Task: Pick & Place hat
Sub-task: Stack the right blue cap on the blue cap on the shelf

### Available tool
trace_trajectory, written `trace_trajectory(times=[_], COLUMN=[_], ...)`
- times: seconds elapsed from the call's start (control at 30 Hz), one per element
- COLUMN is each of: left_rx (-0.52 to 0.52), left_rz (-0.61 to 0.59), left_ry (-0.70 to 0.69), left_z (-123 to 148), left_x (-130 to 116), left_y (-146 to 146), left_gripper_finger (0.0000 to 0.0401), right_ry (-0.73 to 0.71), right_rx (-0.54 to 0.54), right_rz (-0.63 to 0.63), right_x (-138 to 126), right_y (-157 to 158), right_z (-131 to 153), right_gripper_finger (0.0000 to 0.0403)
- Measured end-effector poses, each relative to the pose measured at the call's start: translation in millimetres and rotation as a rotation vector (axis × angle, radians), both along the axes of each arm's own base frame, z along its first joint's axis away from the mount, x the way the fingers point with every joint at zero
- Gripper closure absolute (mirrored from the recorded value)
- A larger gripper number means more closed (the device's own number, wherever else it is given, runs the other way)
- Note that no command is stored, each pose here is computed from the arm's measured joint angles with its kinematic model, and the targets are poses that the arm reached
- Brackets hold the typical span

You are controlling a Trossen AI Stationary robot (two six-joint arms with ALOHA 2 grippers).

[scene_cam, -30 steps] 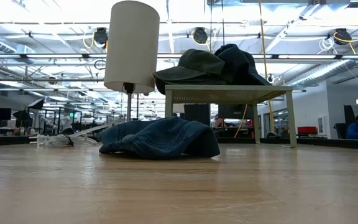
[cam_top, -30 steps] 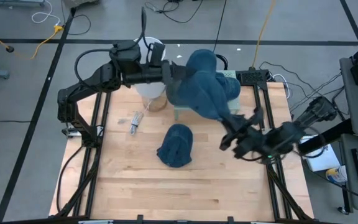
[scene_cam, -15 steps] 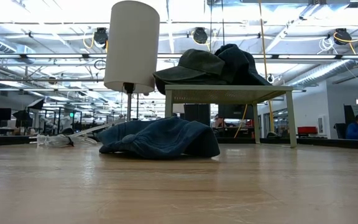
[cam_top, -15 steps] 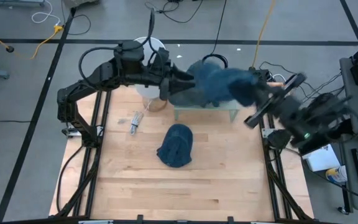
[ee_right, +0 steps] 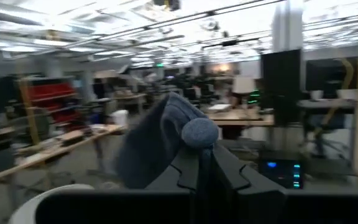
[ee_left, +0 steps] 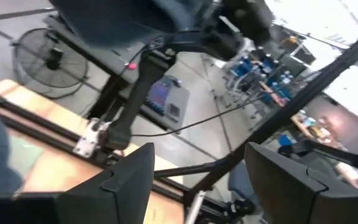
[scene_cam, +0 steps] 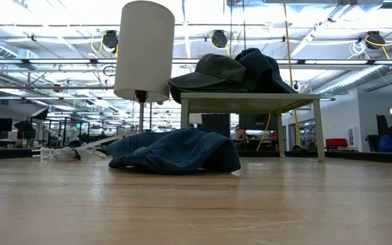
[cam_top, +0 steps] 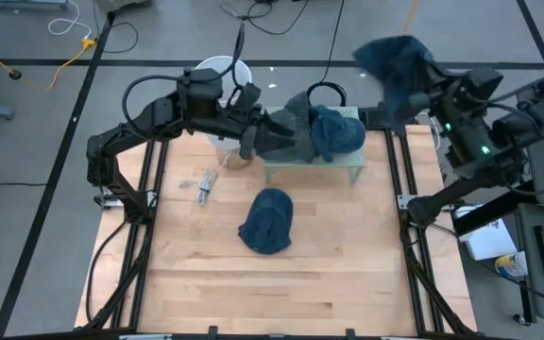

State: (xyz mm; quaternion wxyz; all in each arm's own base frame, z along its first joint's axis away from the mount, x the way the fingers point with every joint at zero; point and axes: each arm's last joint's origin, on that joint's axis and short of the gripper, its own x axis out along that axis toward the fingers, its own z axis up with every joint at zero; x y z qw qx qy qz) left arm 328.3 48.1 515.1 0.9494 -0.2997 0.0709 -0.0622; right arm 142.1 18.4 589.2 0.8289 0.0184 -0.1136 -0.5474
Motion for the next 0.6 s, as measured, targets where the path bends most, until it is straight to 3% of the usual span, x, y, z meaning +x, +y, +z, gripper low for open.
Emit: trace_trajectory(times=[0.3, 0.47, 0.6], left_rx=[-0.142, -0.213, -0.238], left_rz=[-0.044, -0.143, -0.205], left_ry=[-0.055, -0.068, -0.064], left_z=[8, 12, 13], left_x=[0, -1, -1], left_y=[-1, -4, -6], left_gripper_finger=[0.0147, 0.0138, 0.0139], right_ry=[0.202, 0.287, 0.374], right_rx=[-0.006, 0.067, 0.074], right_rz=[-0.280, -0.444, -0.500], right_x=[36, 66, 85], right_y=[-37, -63, -76], right_z=[-18, -51, -81], right_gripper_finger=[0.0397, 0.0397, 0.0397])
